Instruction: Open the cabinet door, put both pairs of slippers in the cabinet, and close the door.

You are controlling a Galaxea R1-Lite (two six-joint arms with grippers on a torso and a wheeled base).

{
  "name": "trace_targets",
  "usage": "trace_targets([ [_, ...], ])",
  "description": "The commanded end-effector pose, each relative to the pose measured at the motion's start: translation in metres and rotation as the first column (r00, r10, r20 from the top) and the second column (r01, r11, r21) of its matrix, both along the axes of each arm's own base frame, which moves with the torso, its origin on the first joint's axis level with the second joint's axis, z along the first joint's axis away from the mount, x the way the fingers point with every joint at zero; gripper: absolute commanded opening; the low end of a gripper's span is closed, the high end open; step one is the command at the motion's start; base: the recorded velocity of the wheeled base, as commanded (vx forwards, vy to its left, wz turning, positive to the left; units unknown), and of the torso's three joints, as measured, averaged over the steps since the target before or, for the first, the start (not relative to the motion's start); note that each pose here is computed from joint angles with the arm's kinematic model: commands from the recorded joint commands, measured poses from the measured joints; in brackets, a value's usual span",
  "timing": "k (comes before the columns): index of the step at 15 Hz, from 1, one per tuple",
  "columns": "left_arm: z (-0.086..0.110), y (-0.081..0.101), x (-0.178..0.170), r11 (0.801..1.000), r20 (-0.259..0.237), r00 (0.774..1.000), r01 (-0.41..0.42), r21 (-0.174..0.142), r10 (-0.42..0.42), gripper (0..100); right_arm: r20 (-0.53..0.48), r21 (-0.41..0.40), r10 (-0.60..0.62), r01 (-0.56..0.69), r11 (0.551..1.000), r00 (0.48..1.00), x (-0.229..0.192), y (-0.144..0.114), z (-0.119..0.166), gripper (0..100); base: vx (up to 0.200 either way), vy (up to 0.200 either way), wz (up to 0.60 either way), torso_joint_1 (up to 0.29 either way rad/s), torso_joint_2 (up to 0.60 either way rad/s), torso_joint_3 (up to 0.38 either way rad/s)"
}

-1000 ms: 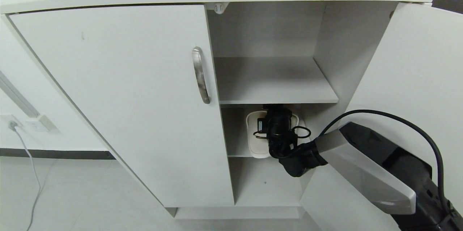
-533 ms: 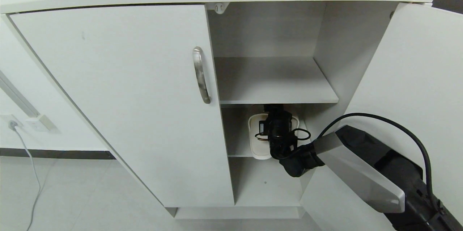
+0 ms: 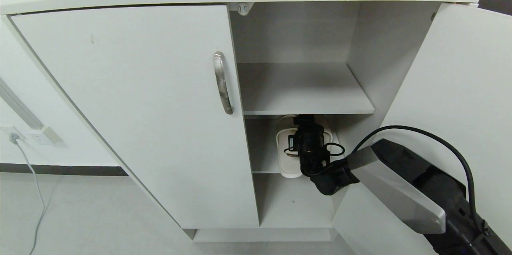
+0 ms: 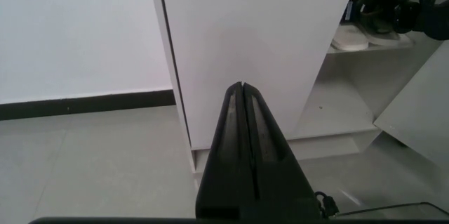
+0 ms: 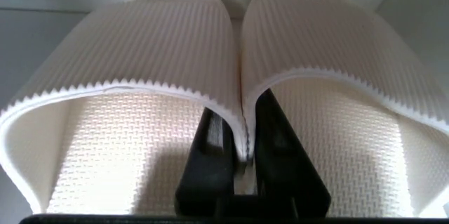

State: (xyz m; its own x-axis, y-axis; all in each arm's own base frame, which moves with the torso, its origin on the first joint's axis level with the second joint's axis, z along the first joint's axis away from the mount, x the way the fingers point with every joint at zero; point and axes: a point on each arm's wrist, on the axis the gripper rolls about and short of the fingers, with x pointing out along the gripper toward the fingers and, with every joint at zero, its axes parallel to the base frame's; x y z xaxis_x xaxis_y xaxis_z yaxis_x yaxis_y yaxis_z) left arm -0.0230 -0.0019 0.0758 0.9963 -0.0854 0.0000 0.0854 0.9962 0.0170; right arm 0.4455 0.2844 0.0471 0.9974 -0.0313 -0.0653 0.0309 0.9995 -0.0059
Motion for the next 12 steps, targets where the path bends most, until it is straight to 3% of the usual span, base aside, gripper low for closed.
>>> trace_targets([
  [1,0.000,0.000,0.000,1.000,0.000,1.000,-0.001,-0.002,0.001,0,-0.006,-0.004,0.001,-0.001,1.000,1.000,-0.001,0.000,-0.001,100,0.000,0.000,0.00,0.000,0.00,0.000],
  [12,0.000,0.000,0.000,1.000,0.000,1.000,-0.001,-0.002,0.001,0,0.000,-0.005,0.072,-0.072,0.997,0.997,-0.079,-0.014,0.027,100,0.000,0.000,0.00,0.000,0.00,0.000],
])
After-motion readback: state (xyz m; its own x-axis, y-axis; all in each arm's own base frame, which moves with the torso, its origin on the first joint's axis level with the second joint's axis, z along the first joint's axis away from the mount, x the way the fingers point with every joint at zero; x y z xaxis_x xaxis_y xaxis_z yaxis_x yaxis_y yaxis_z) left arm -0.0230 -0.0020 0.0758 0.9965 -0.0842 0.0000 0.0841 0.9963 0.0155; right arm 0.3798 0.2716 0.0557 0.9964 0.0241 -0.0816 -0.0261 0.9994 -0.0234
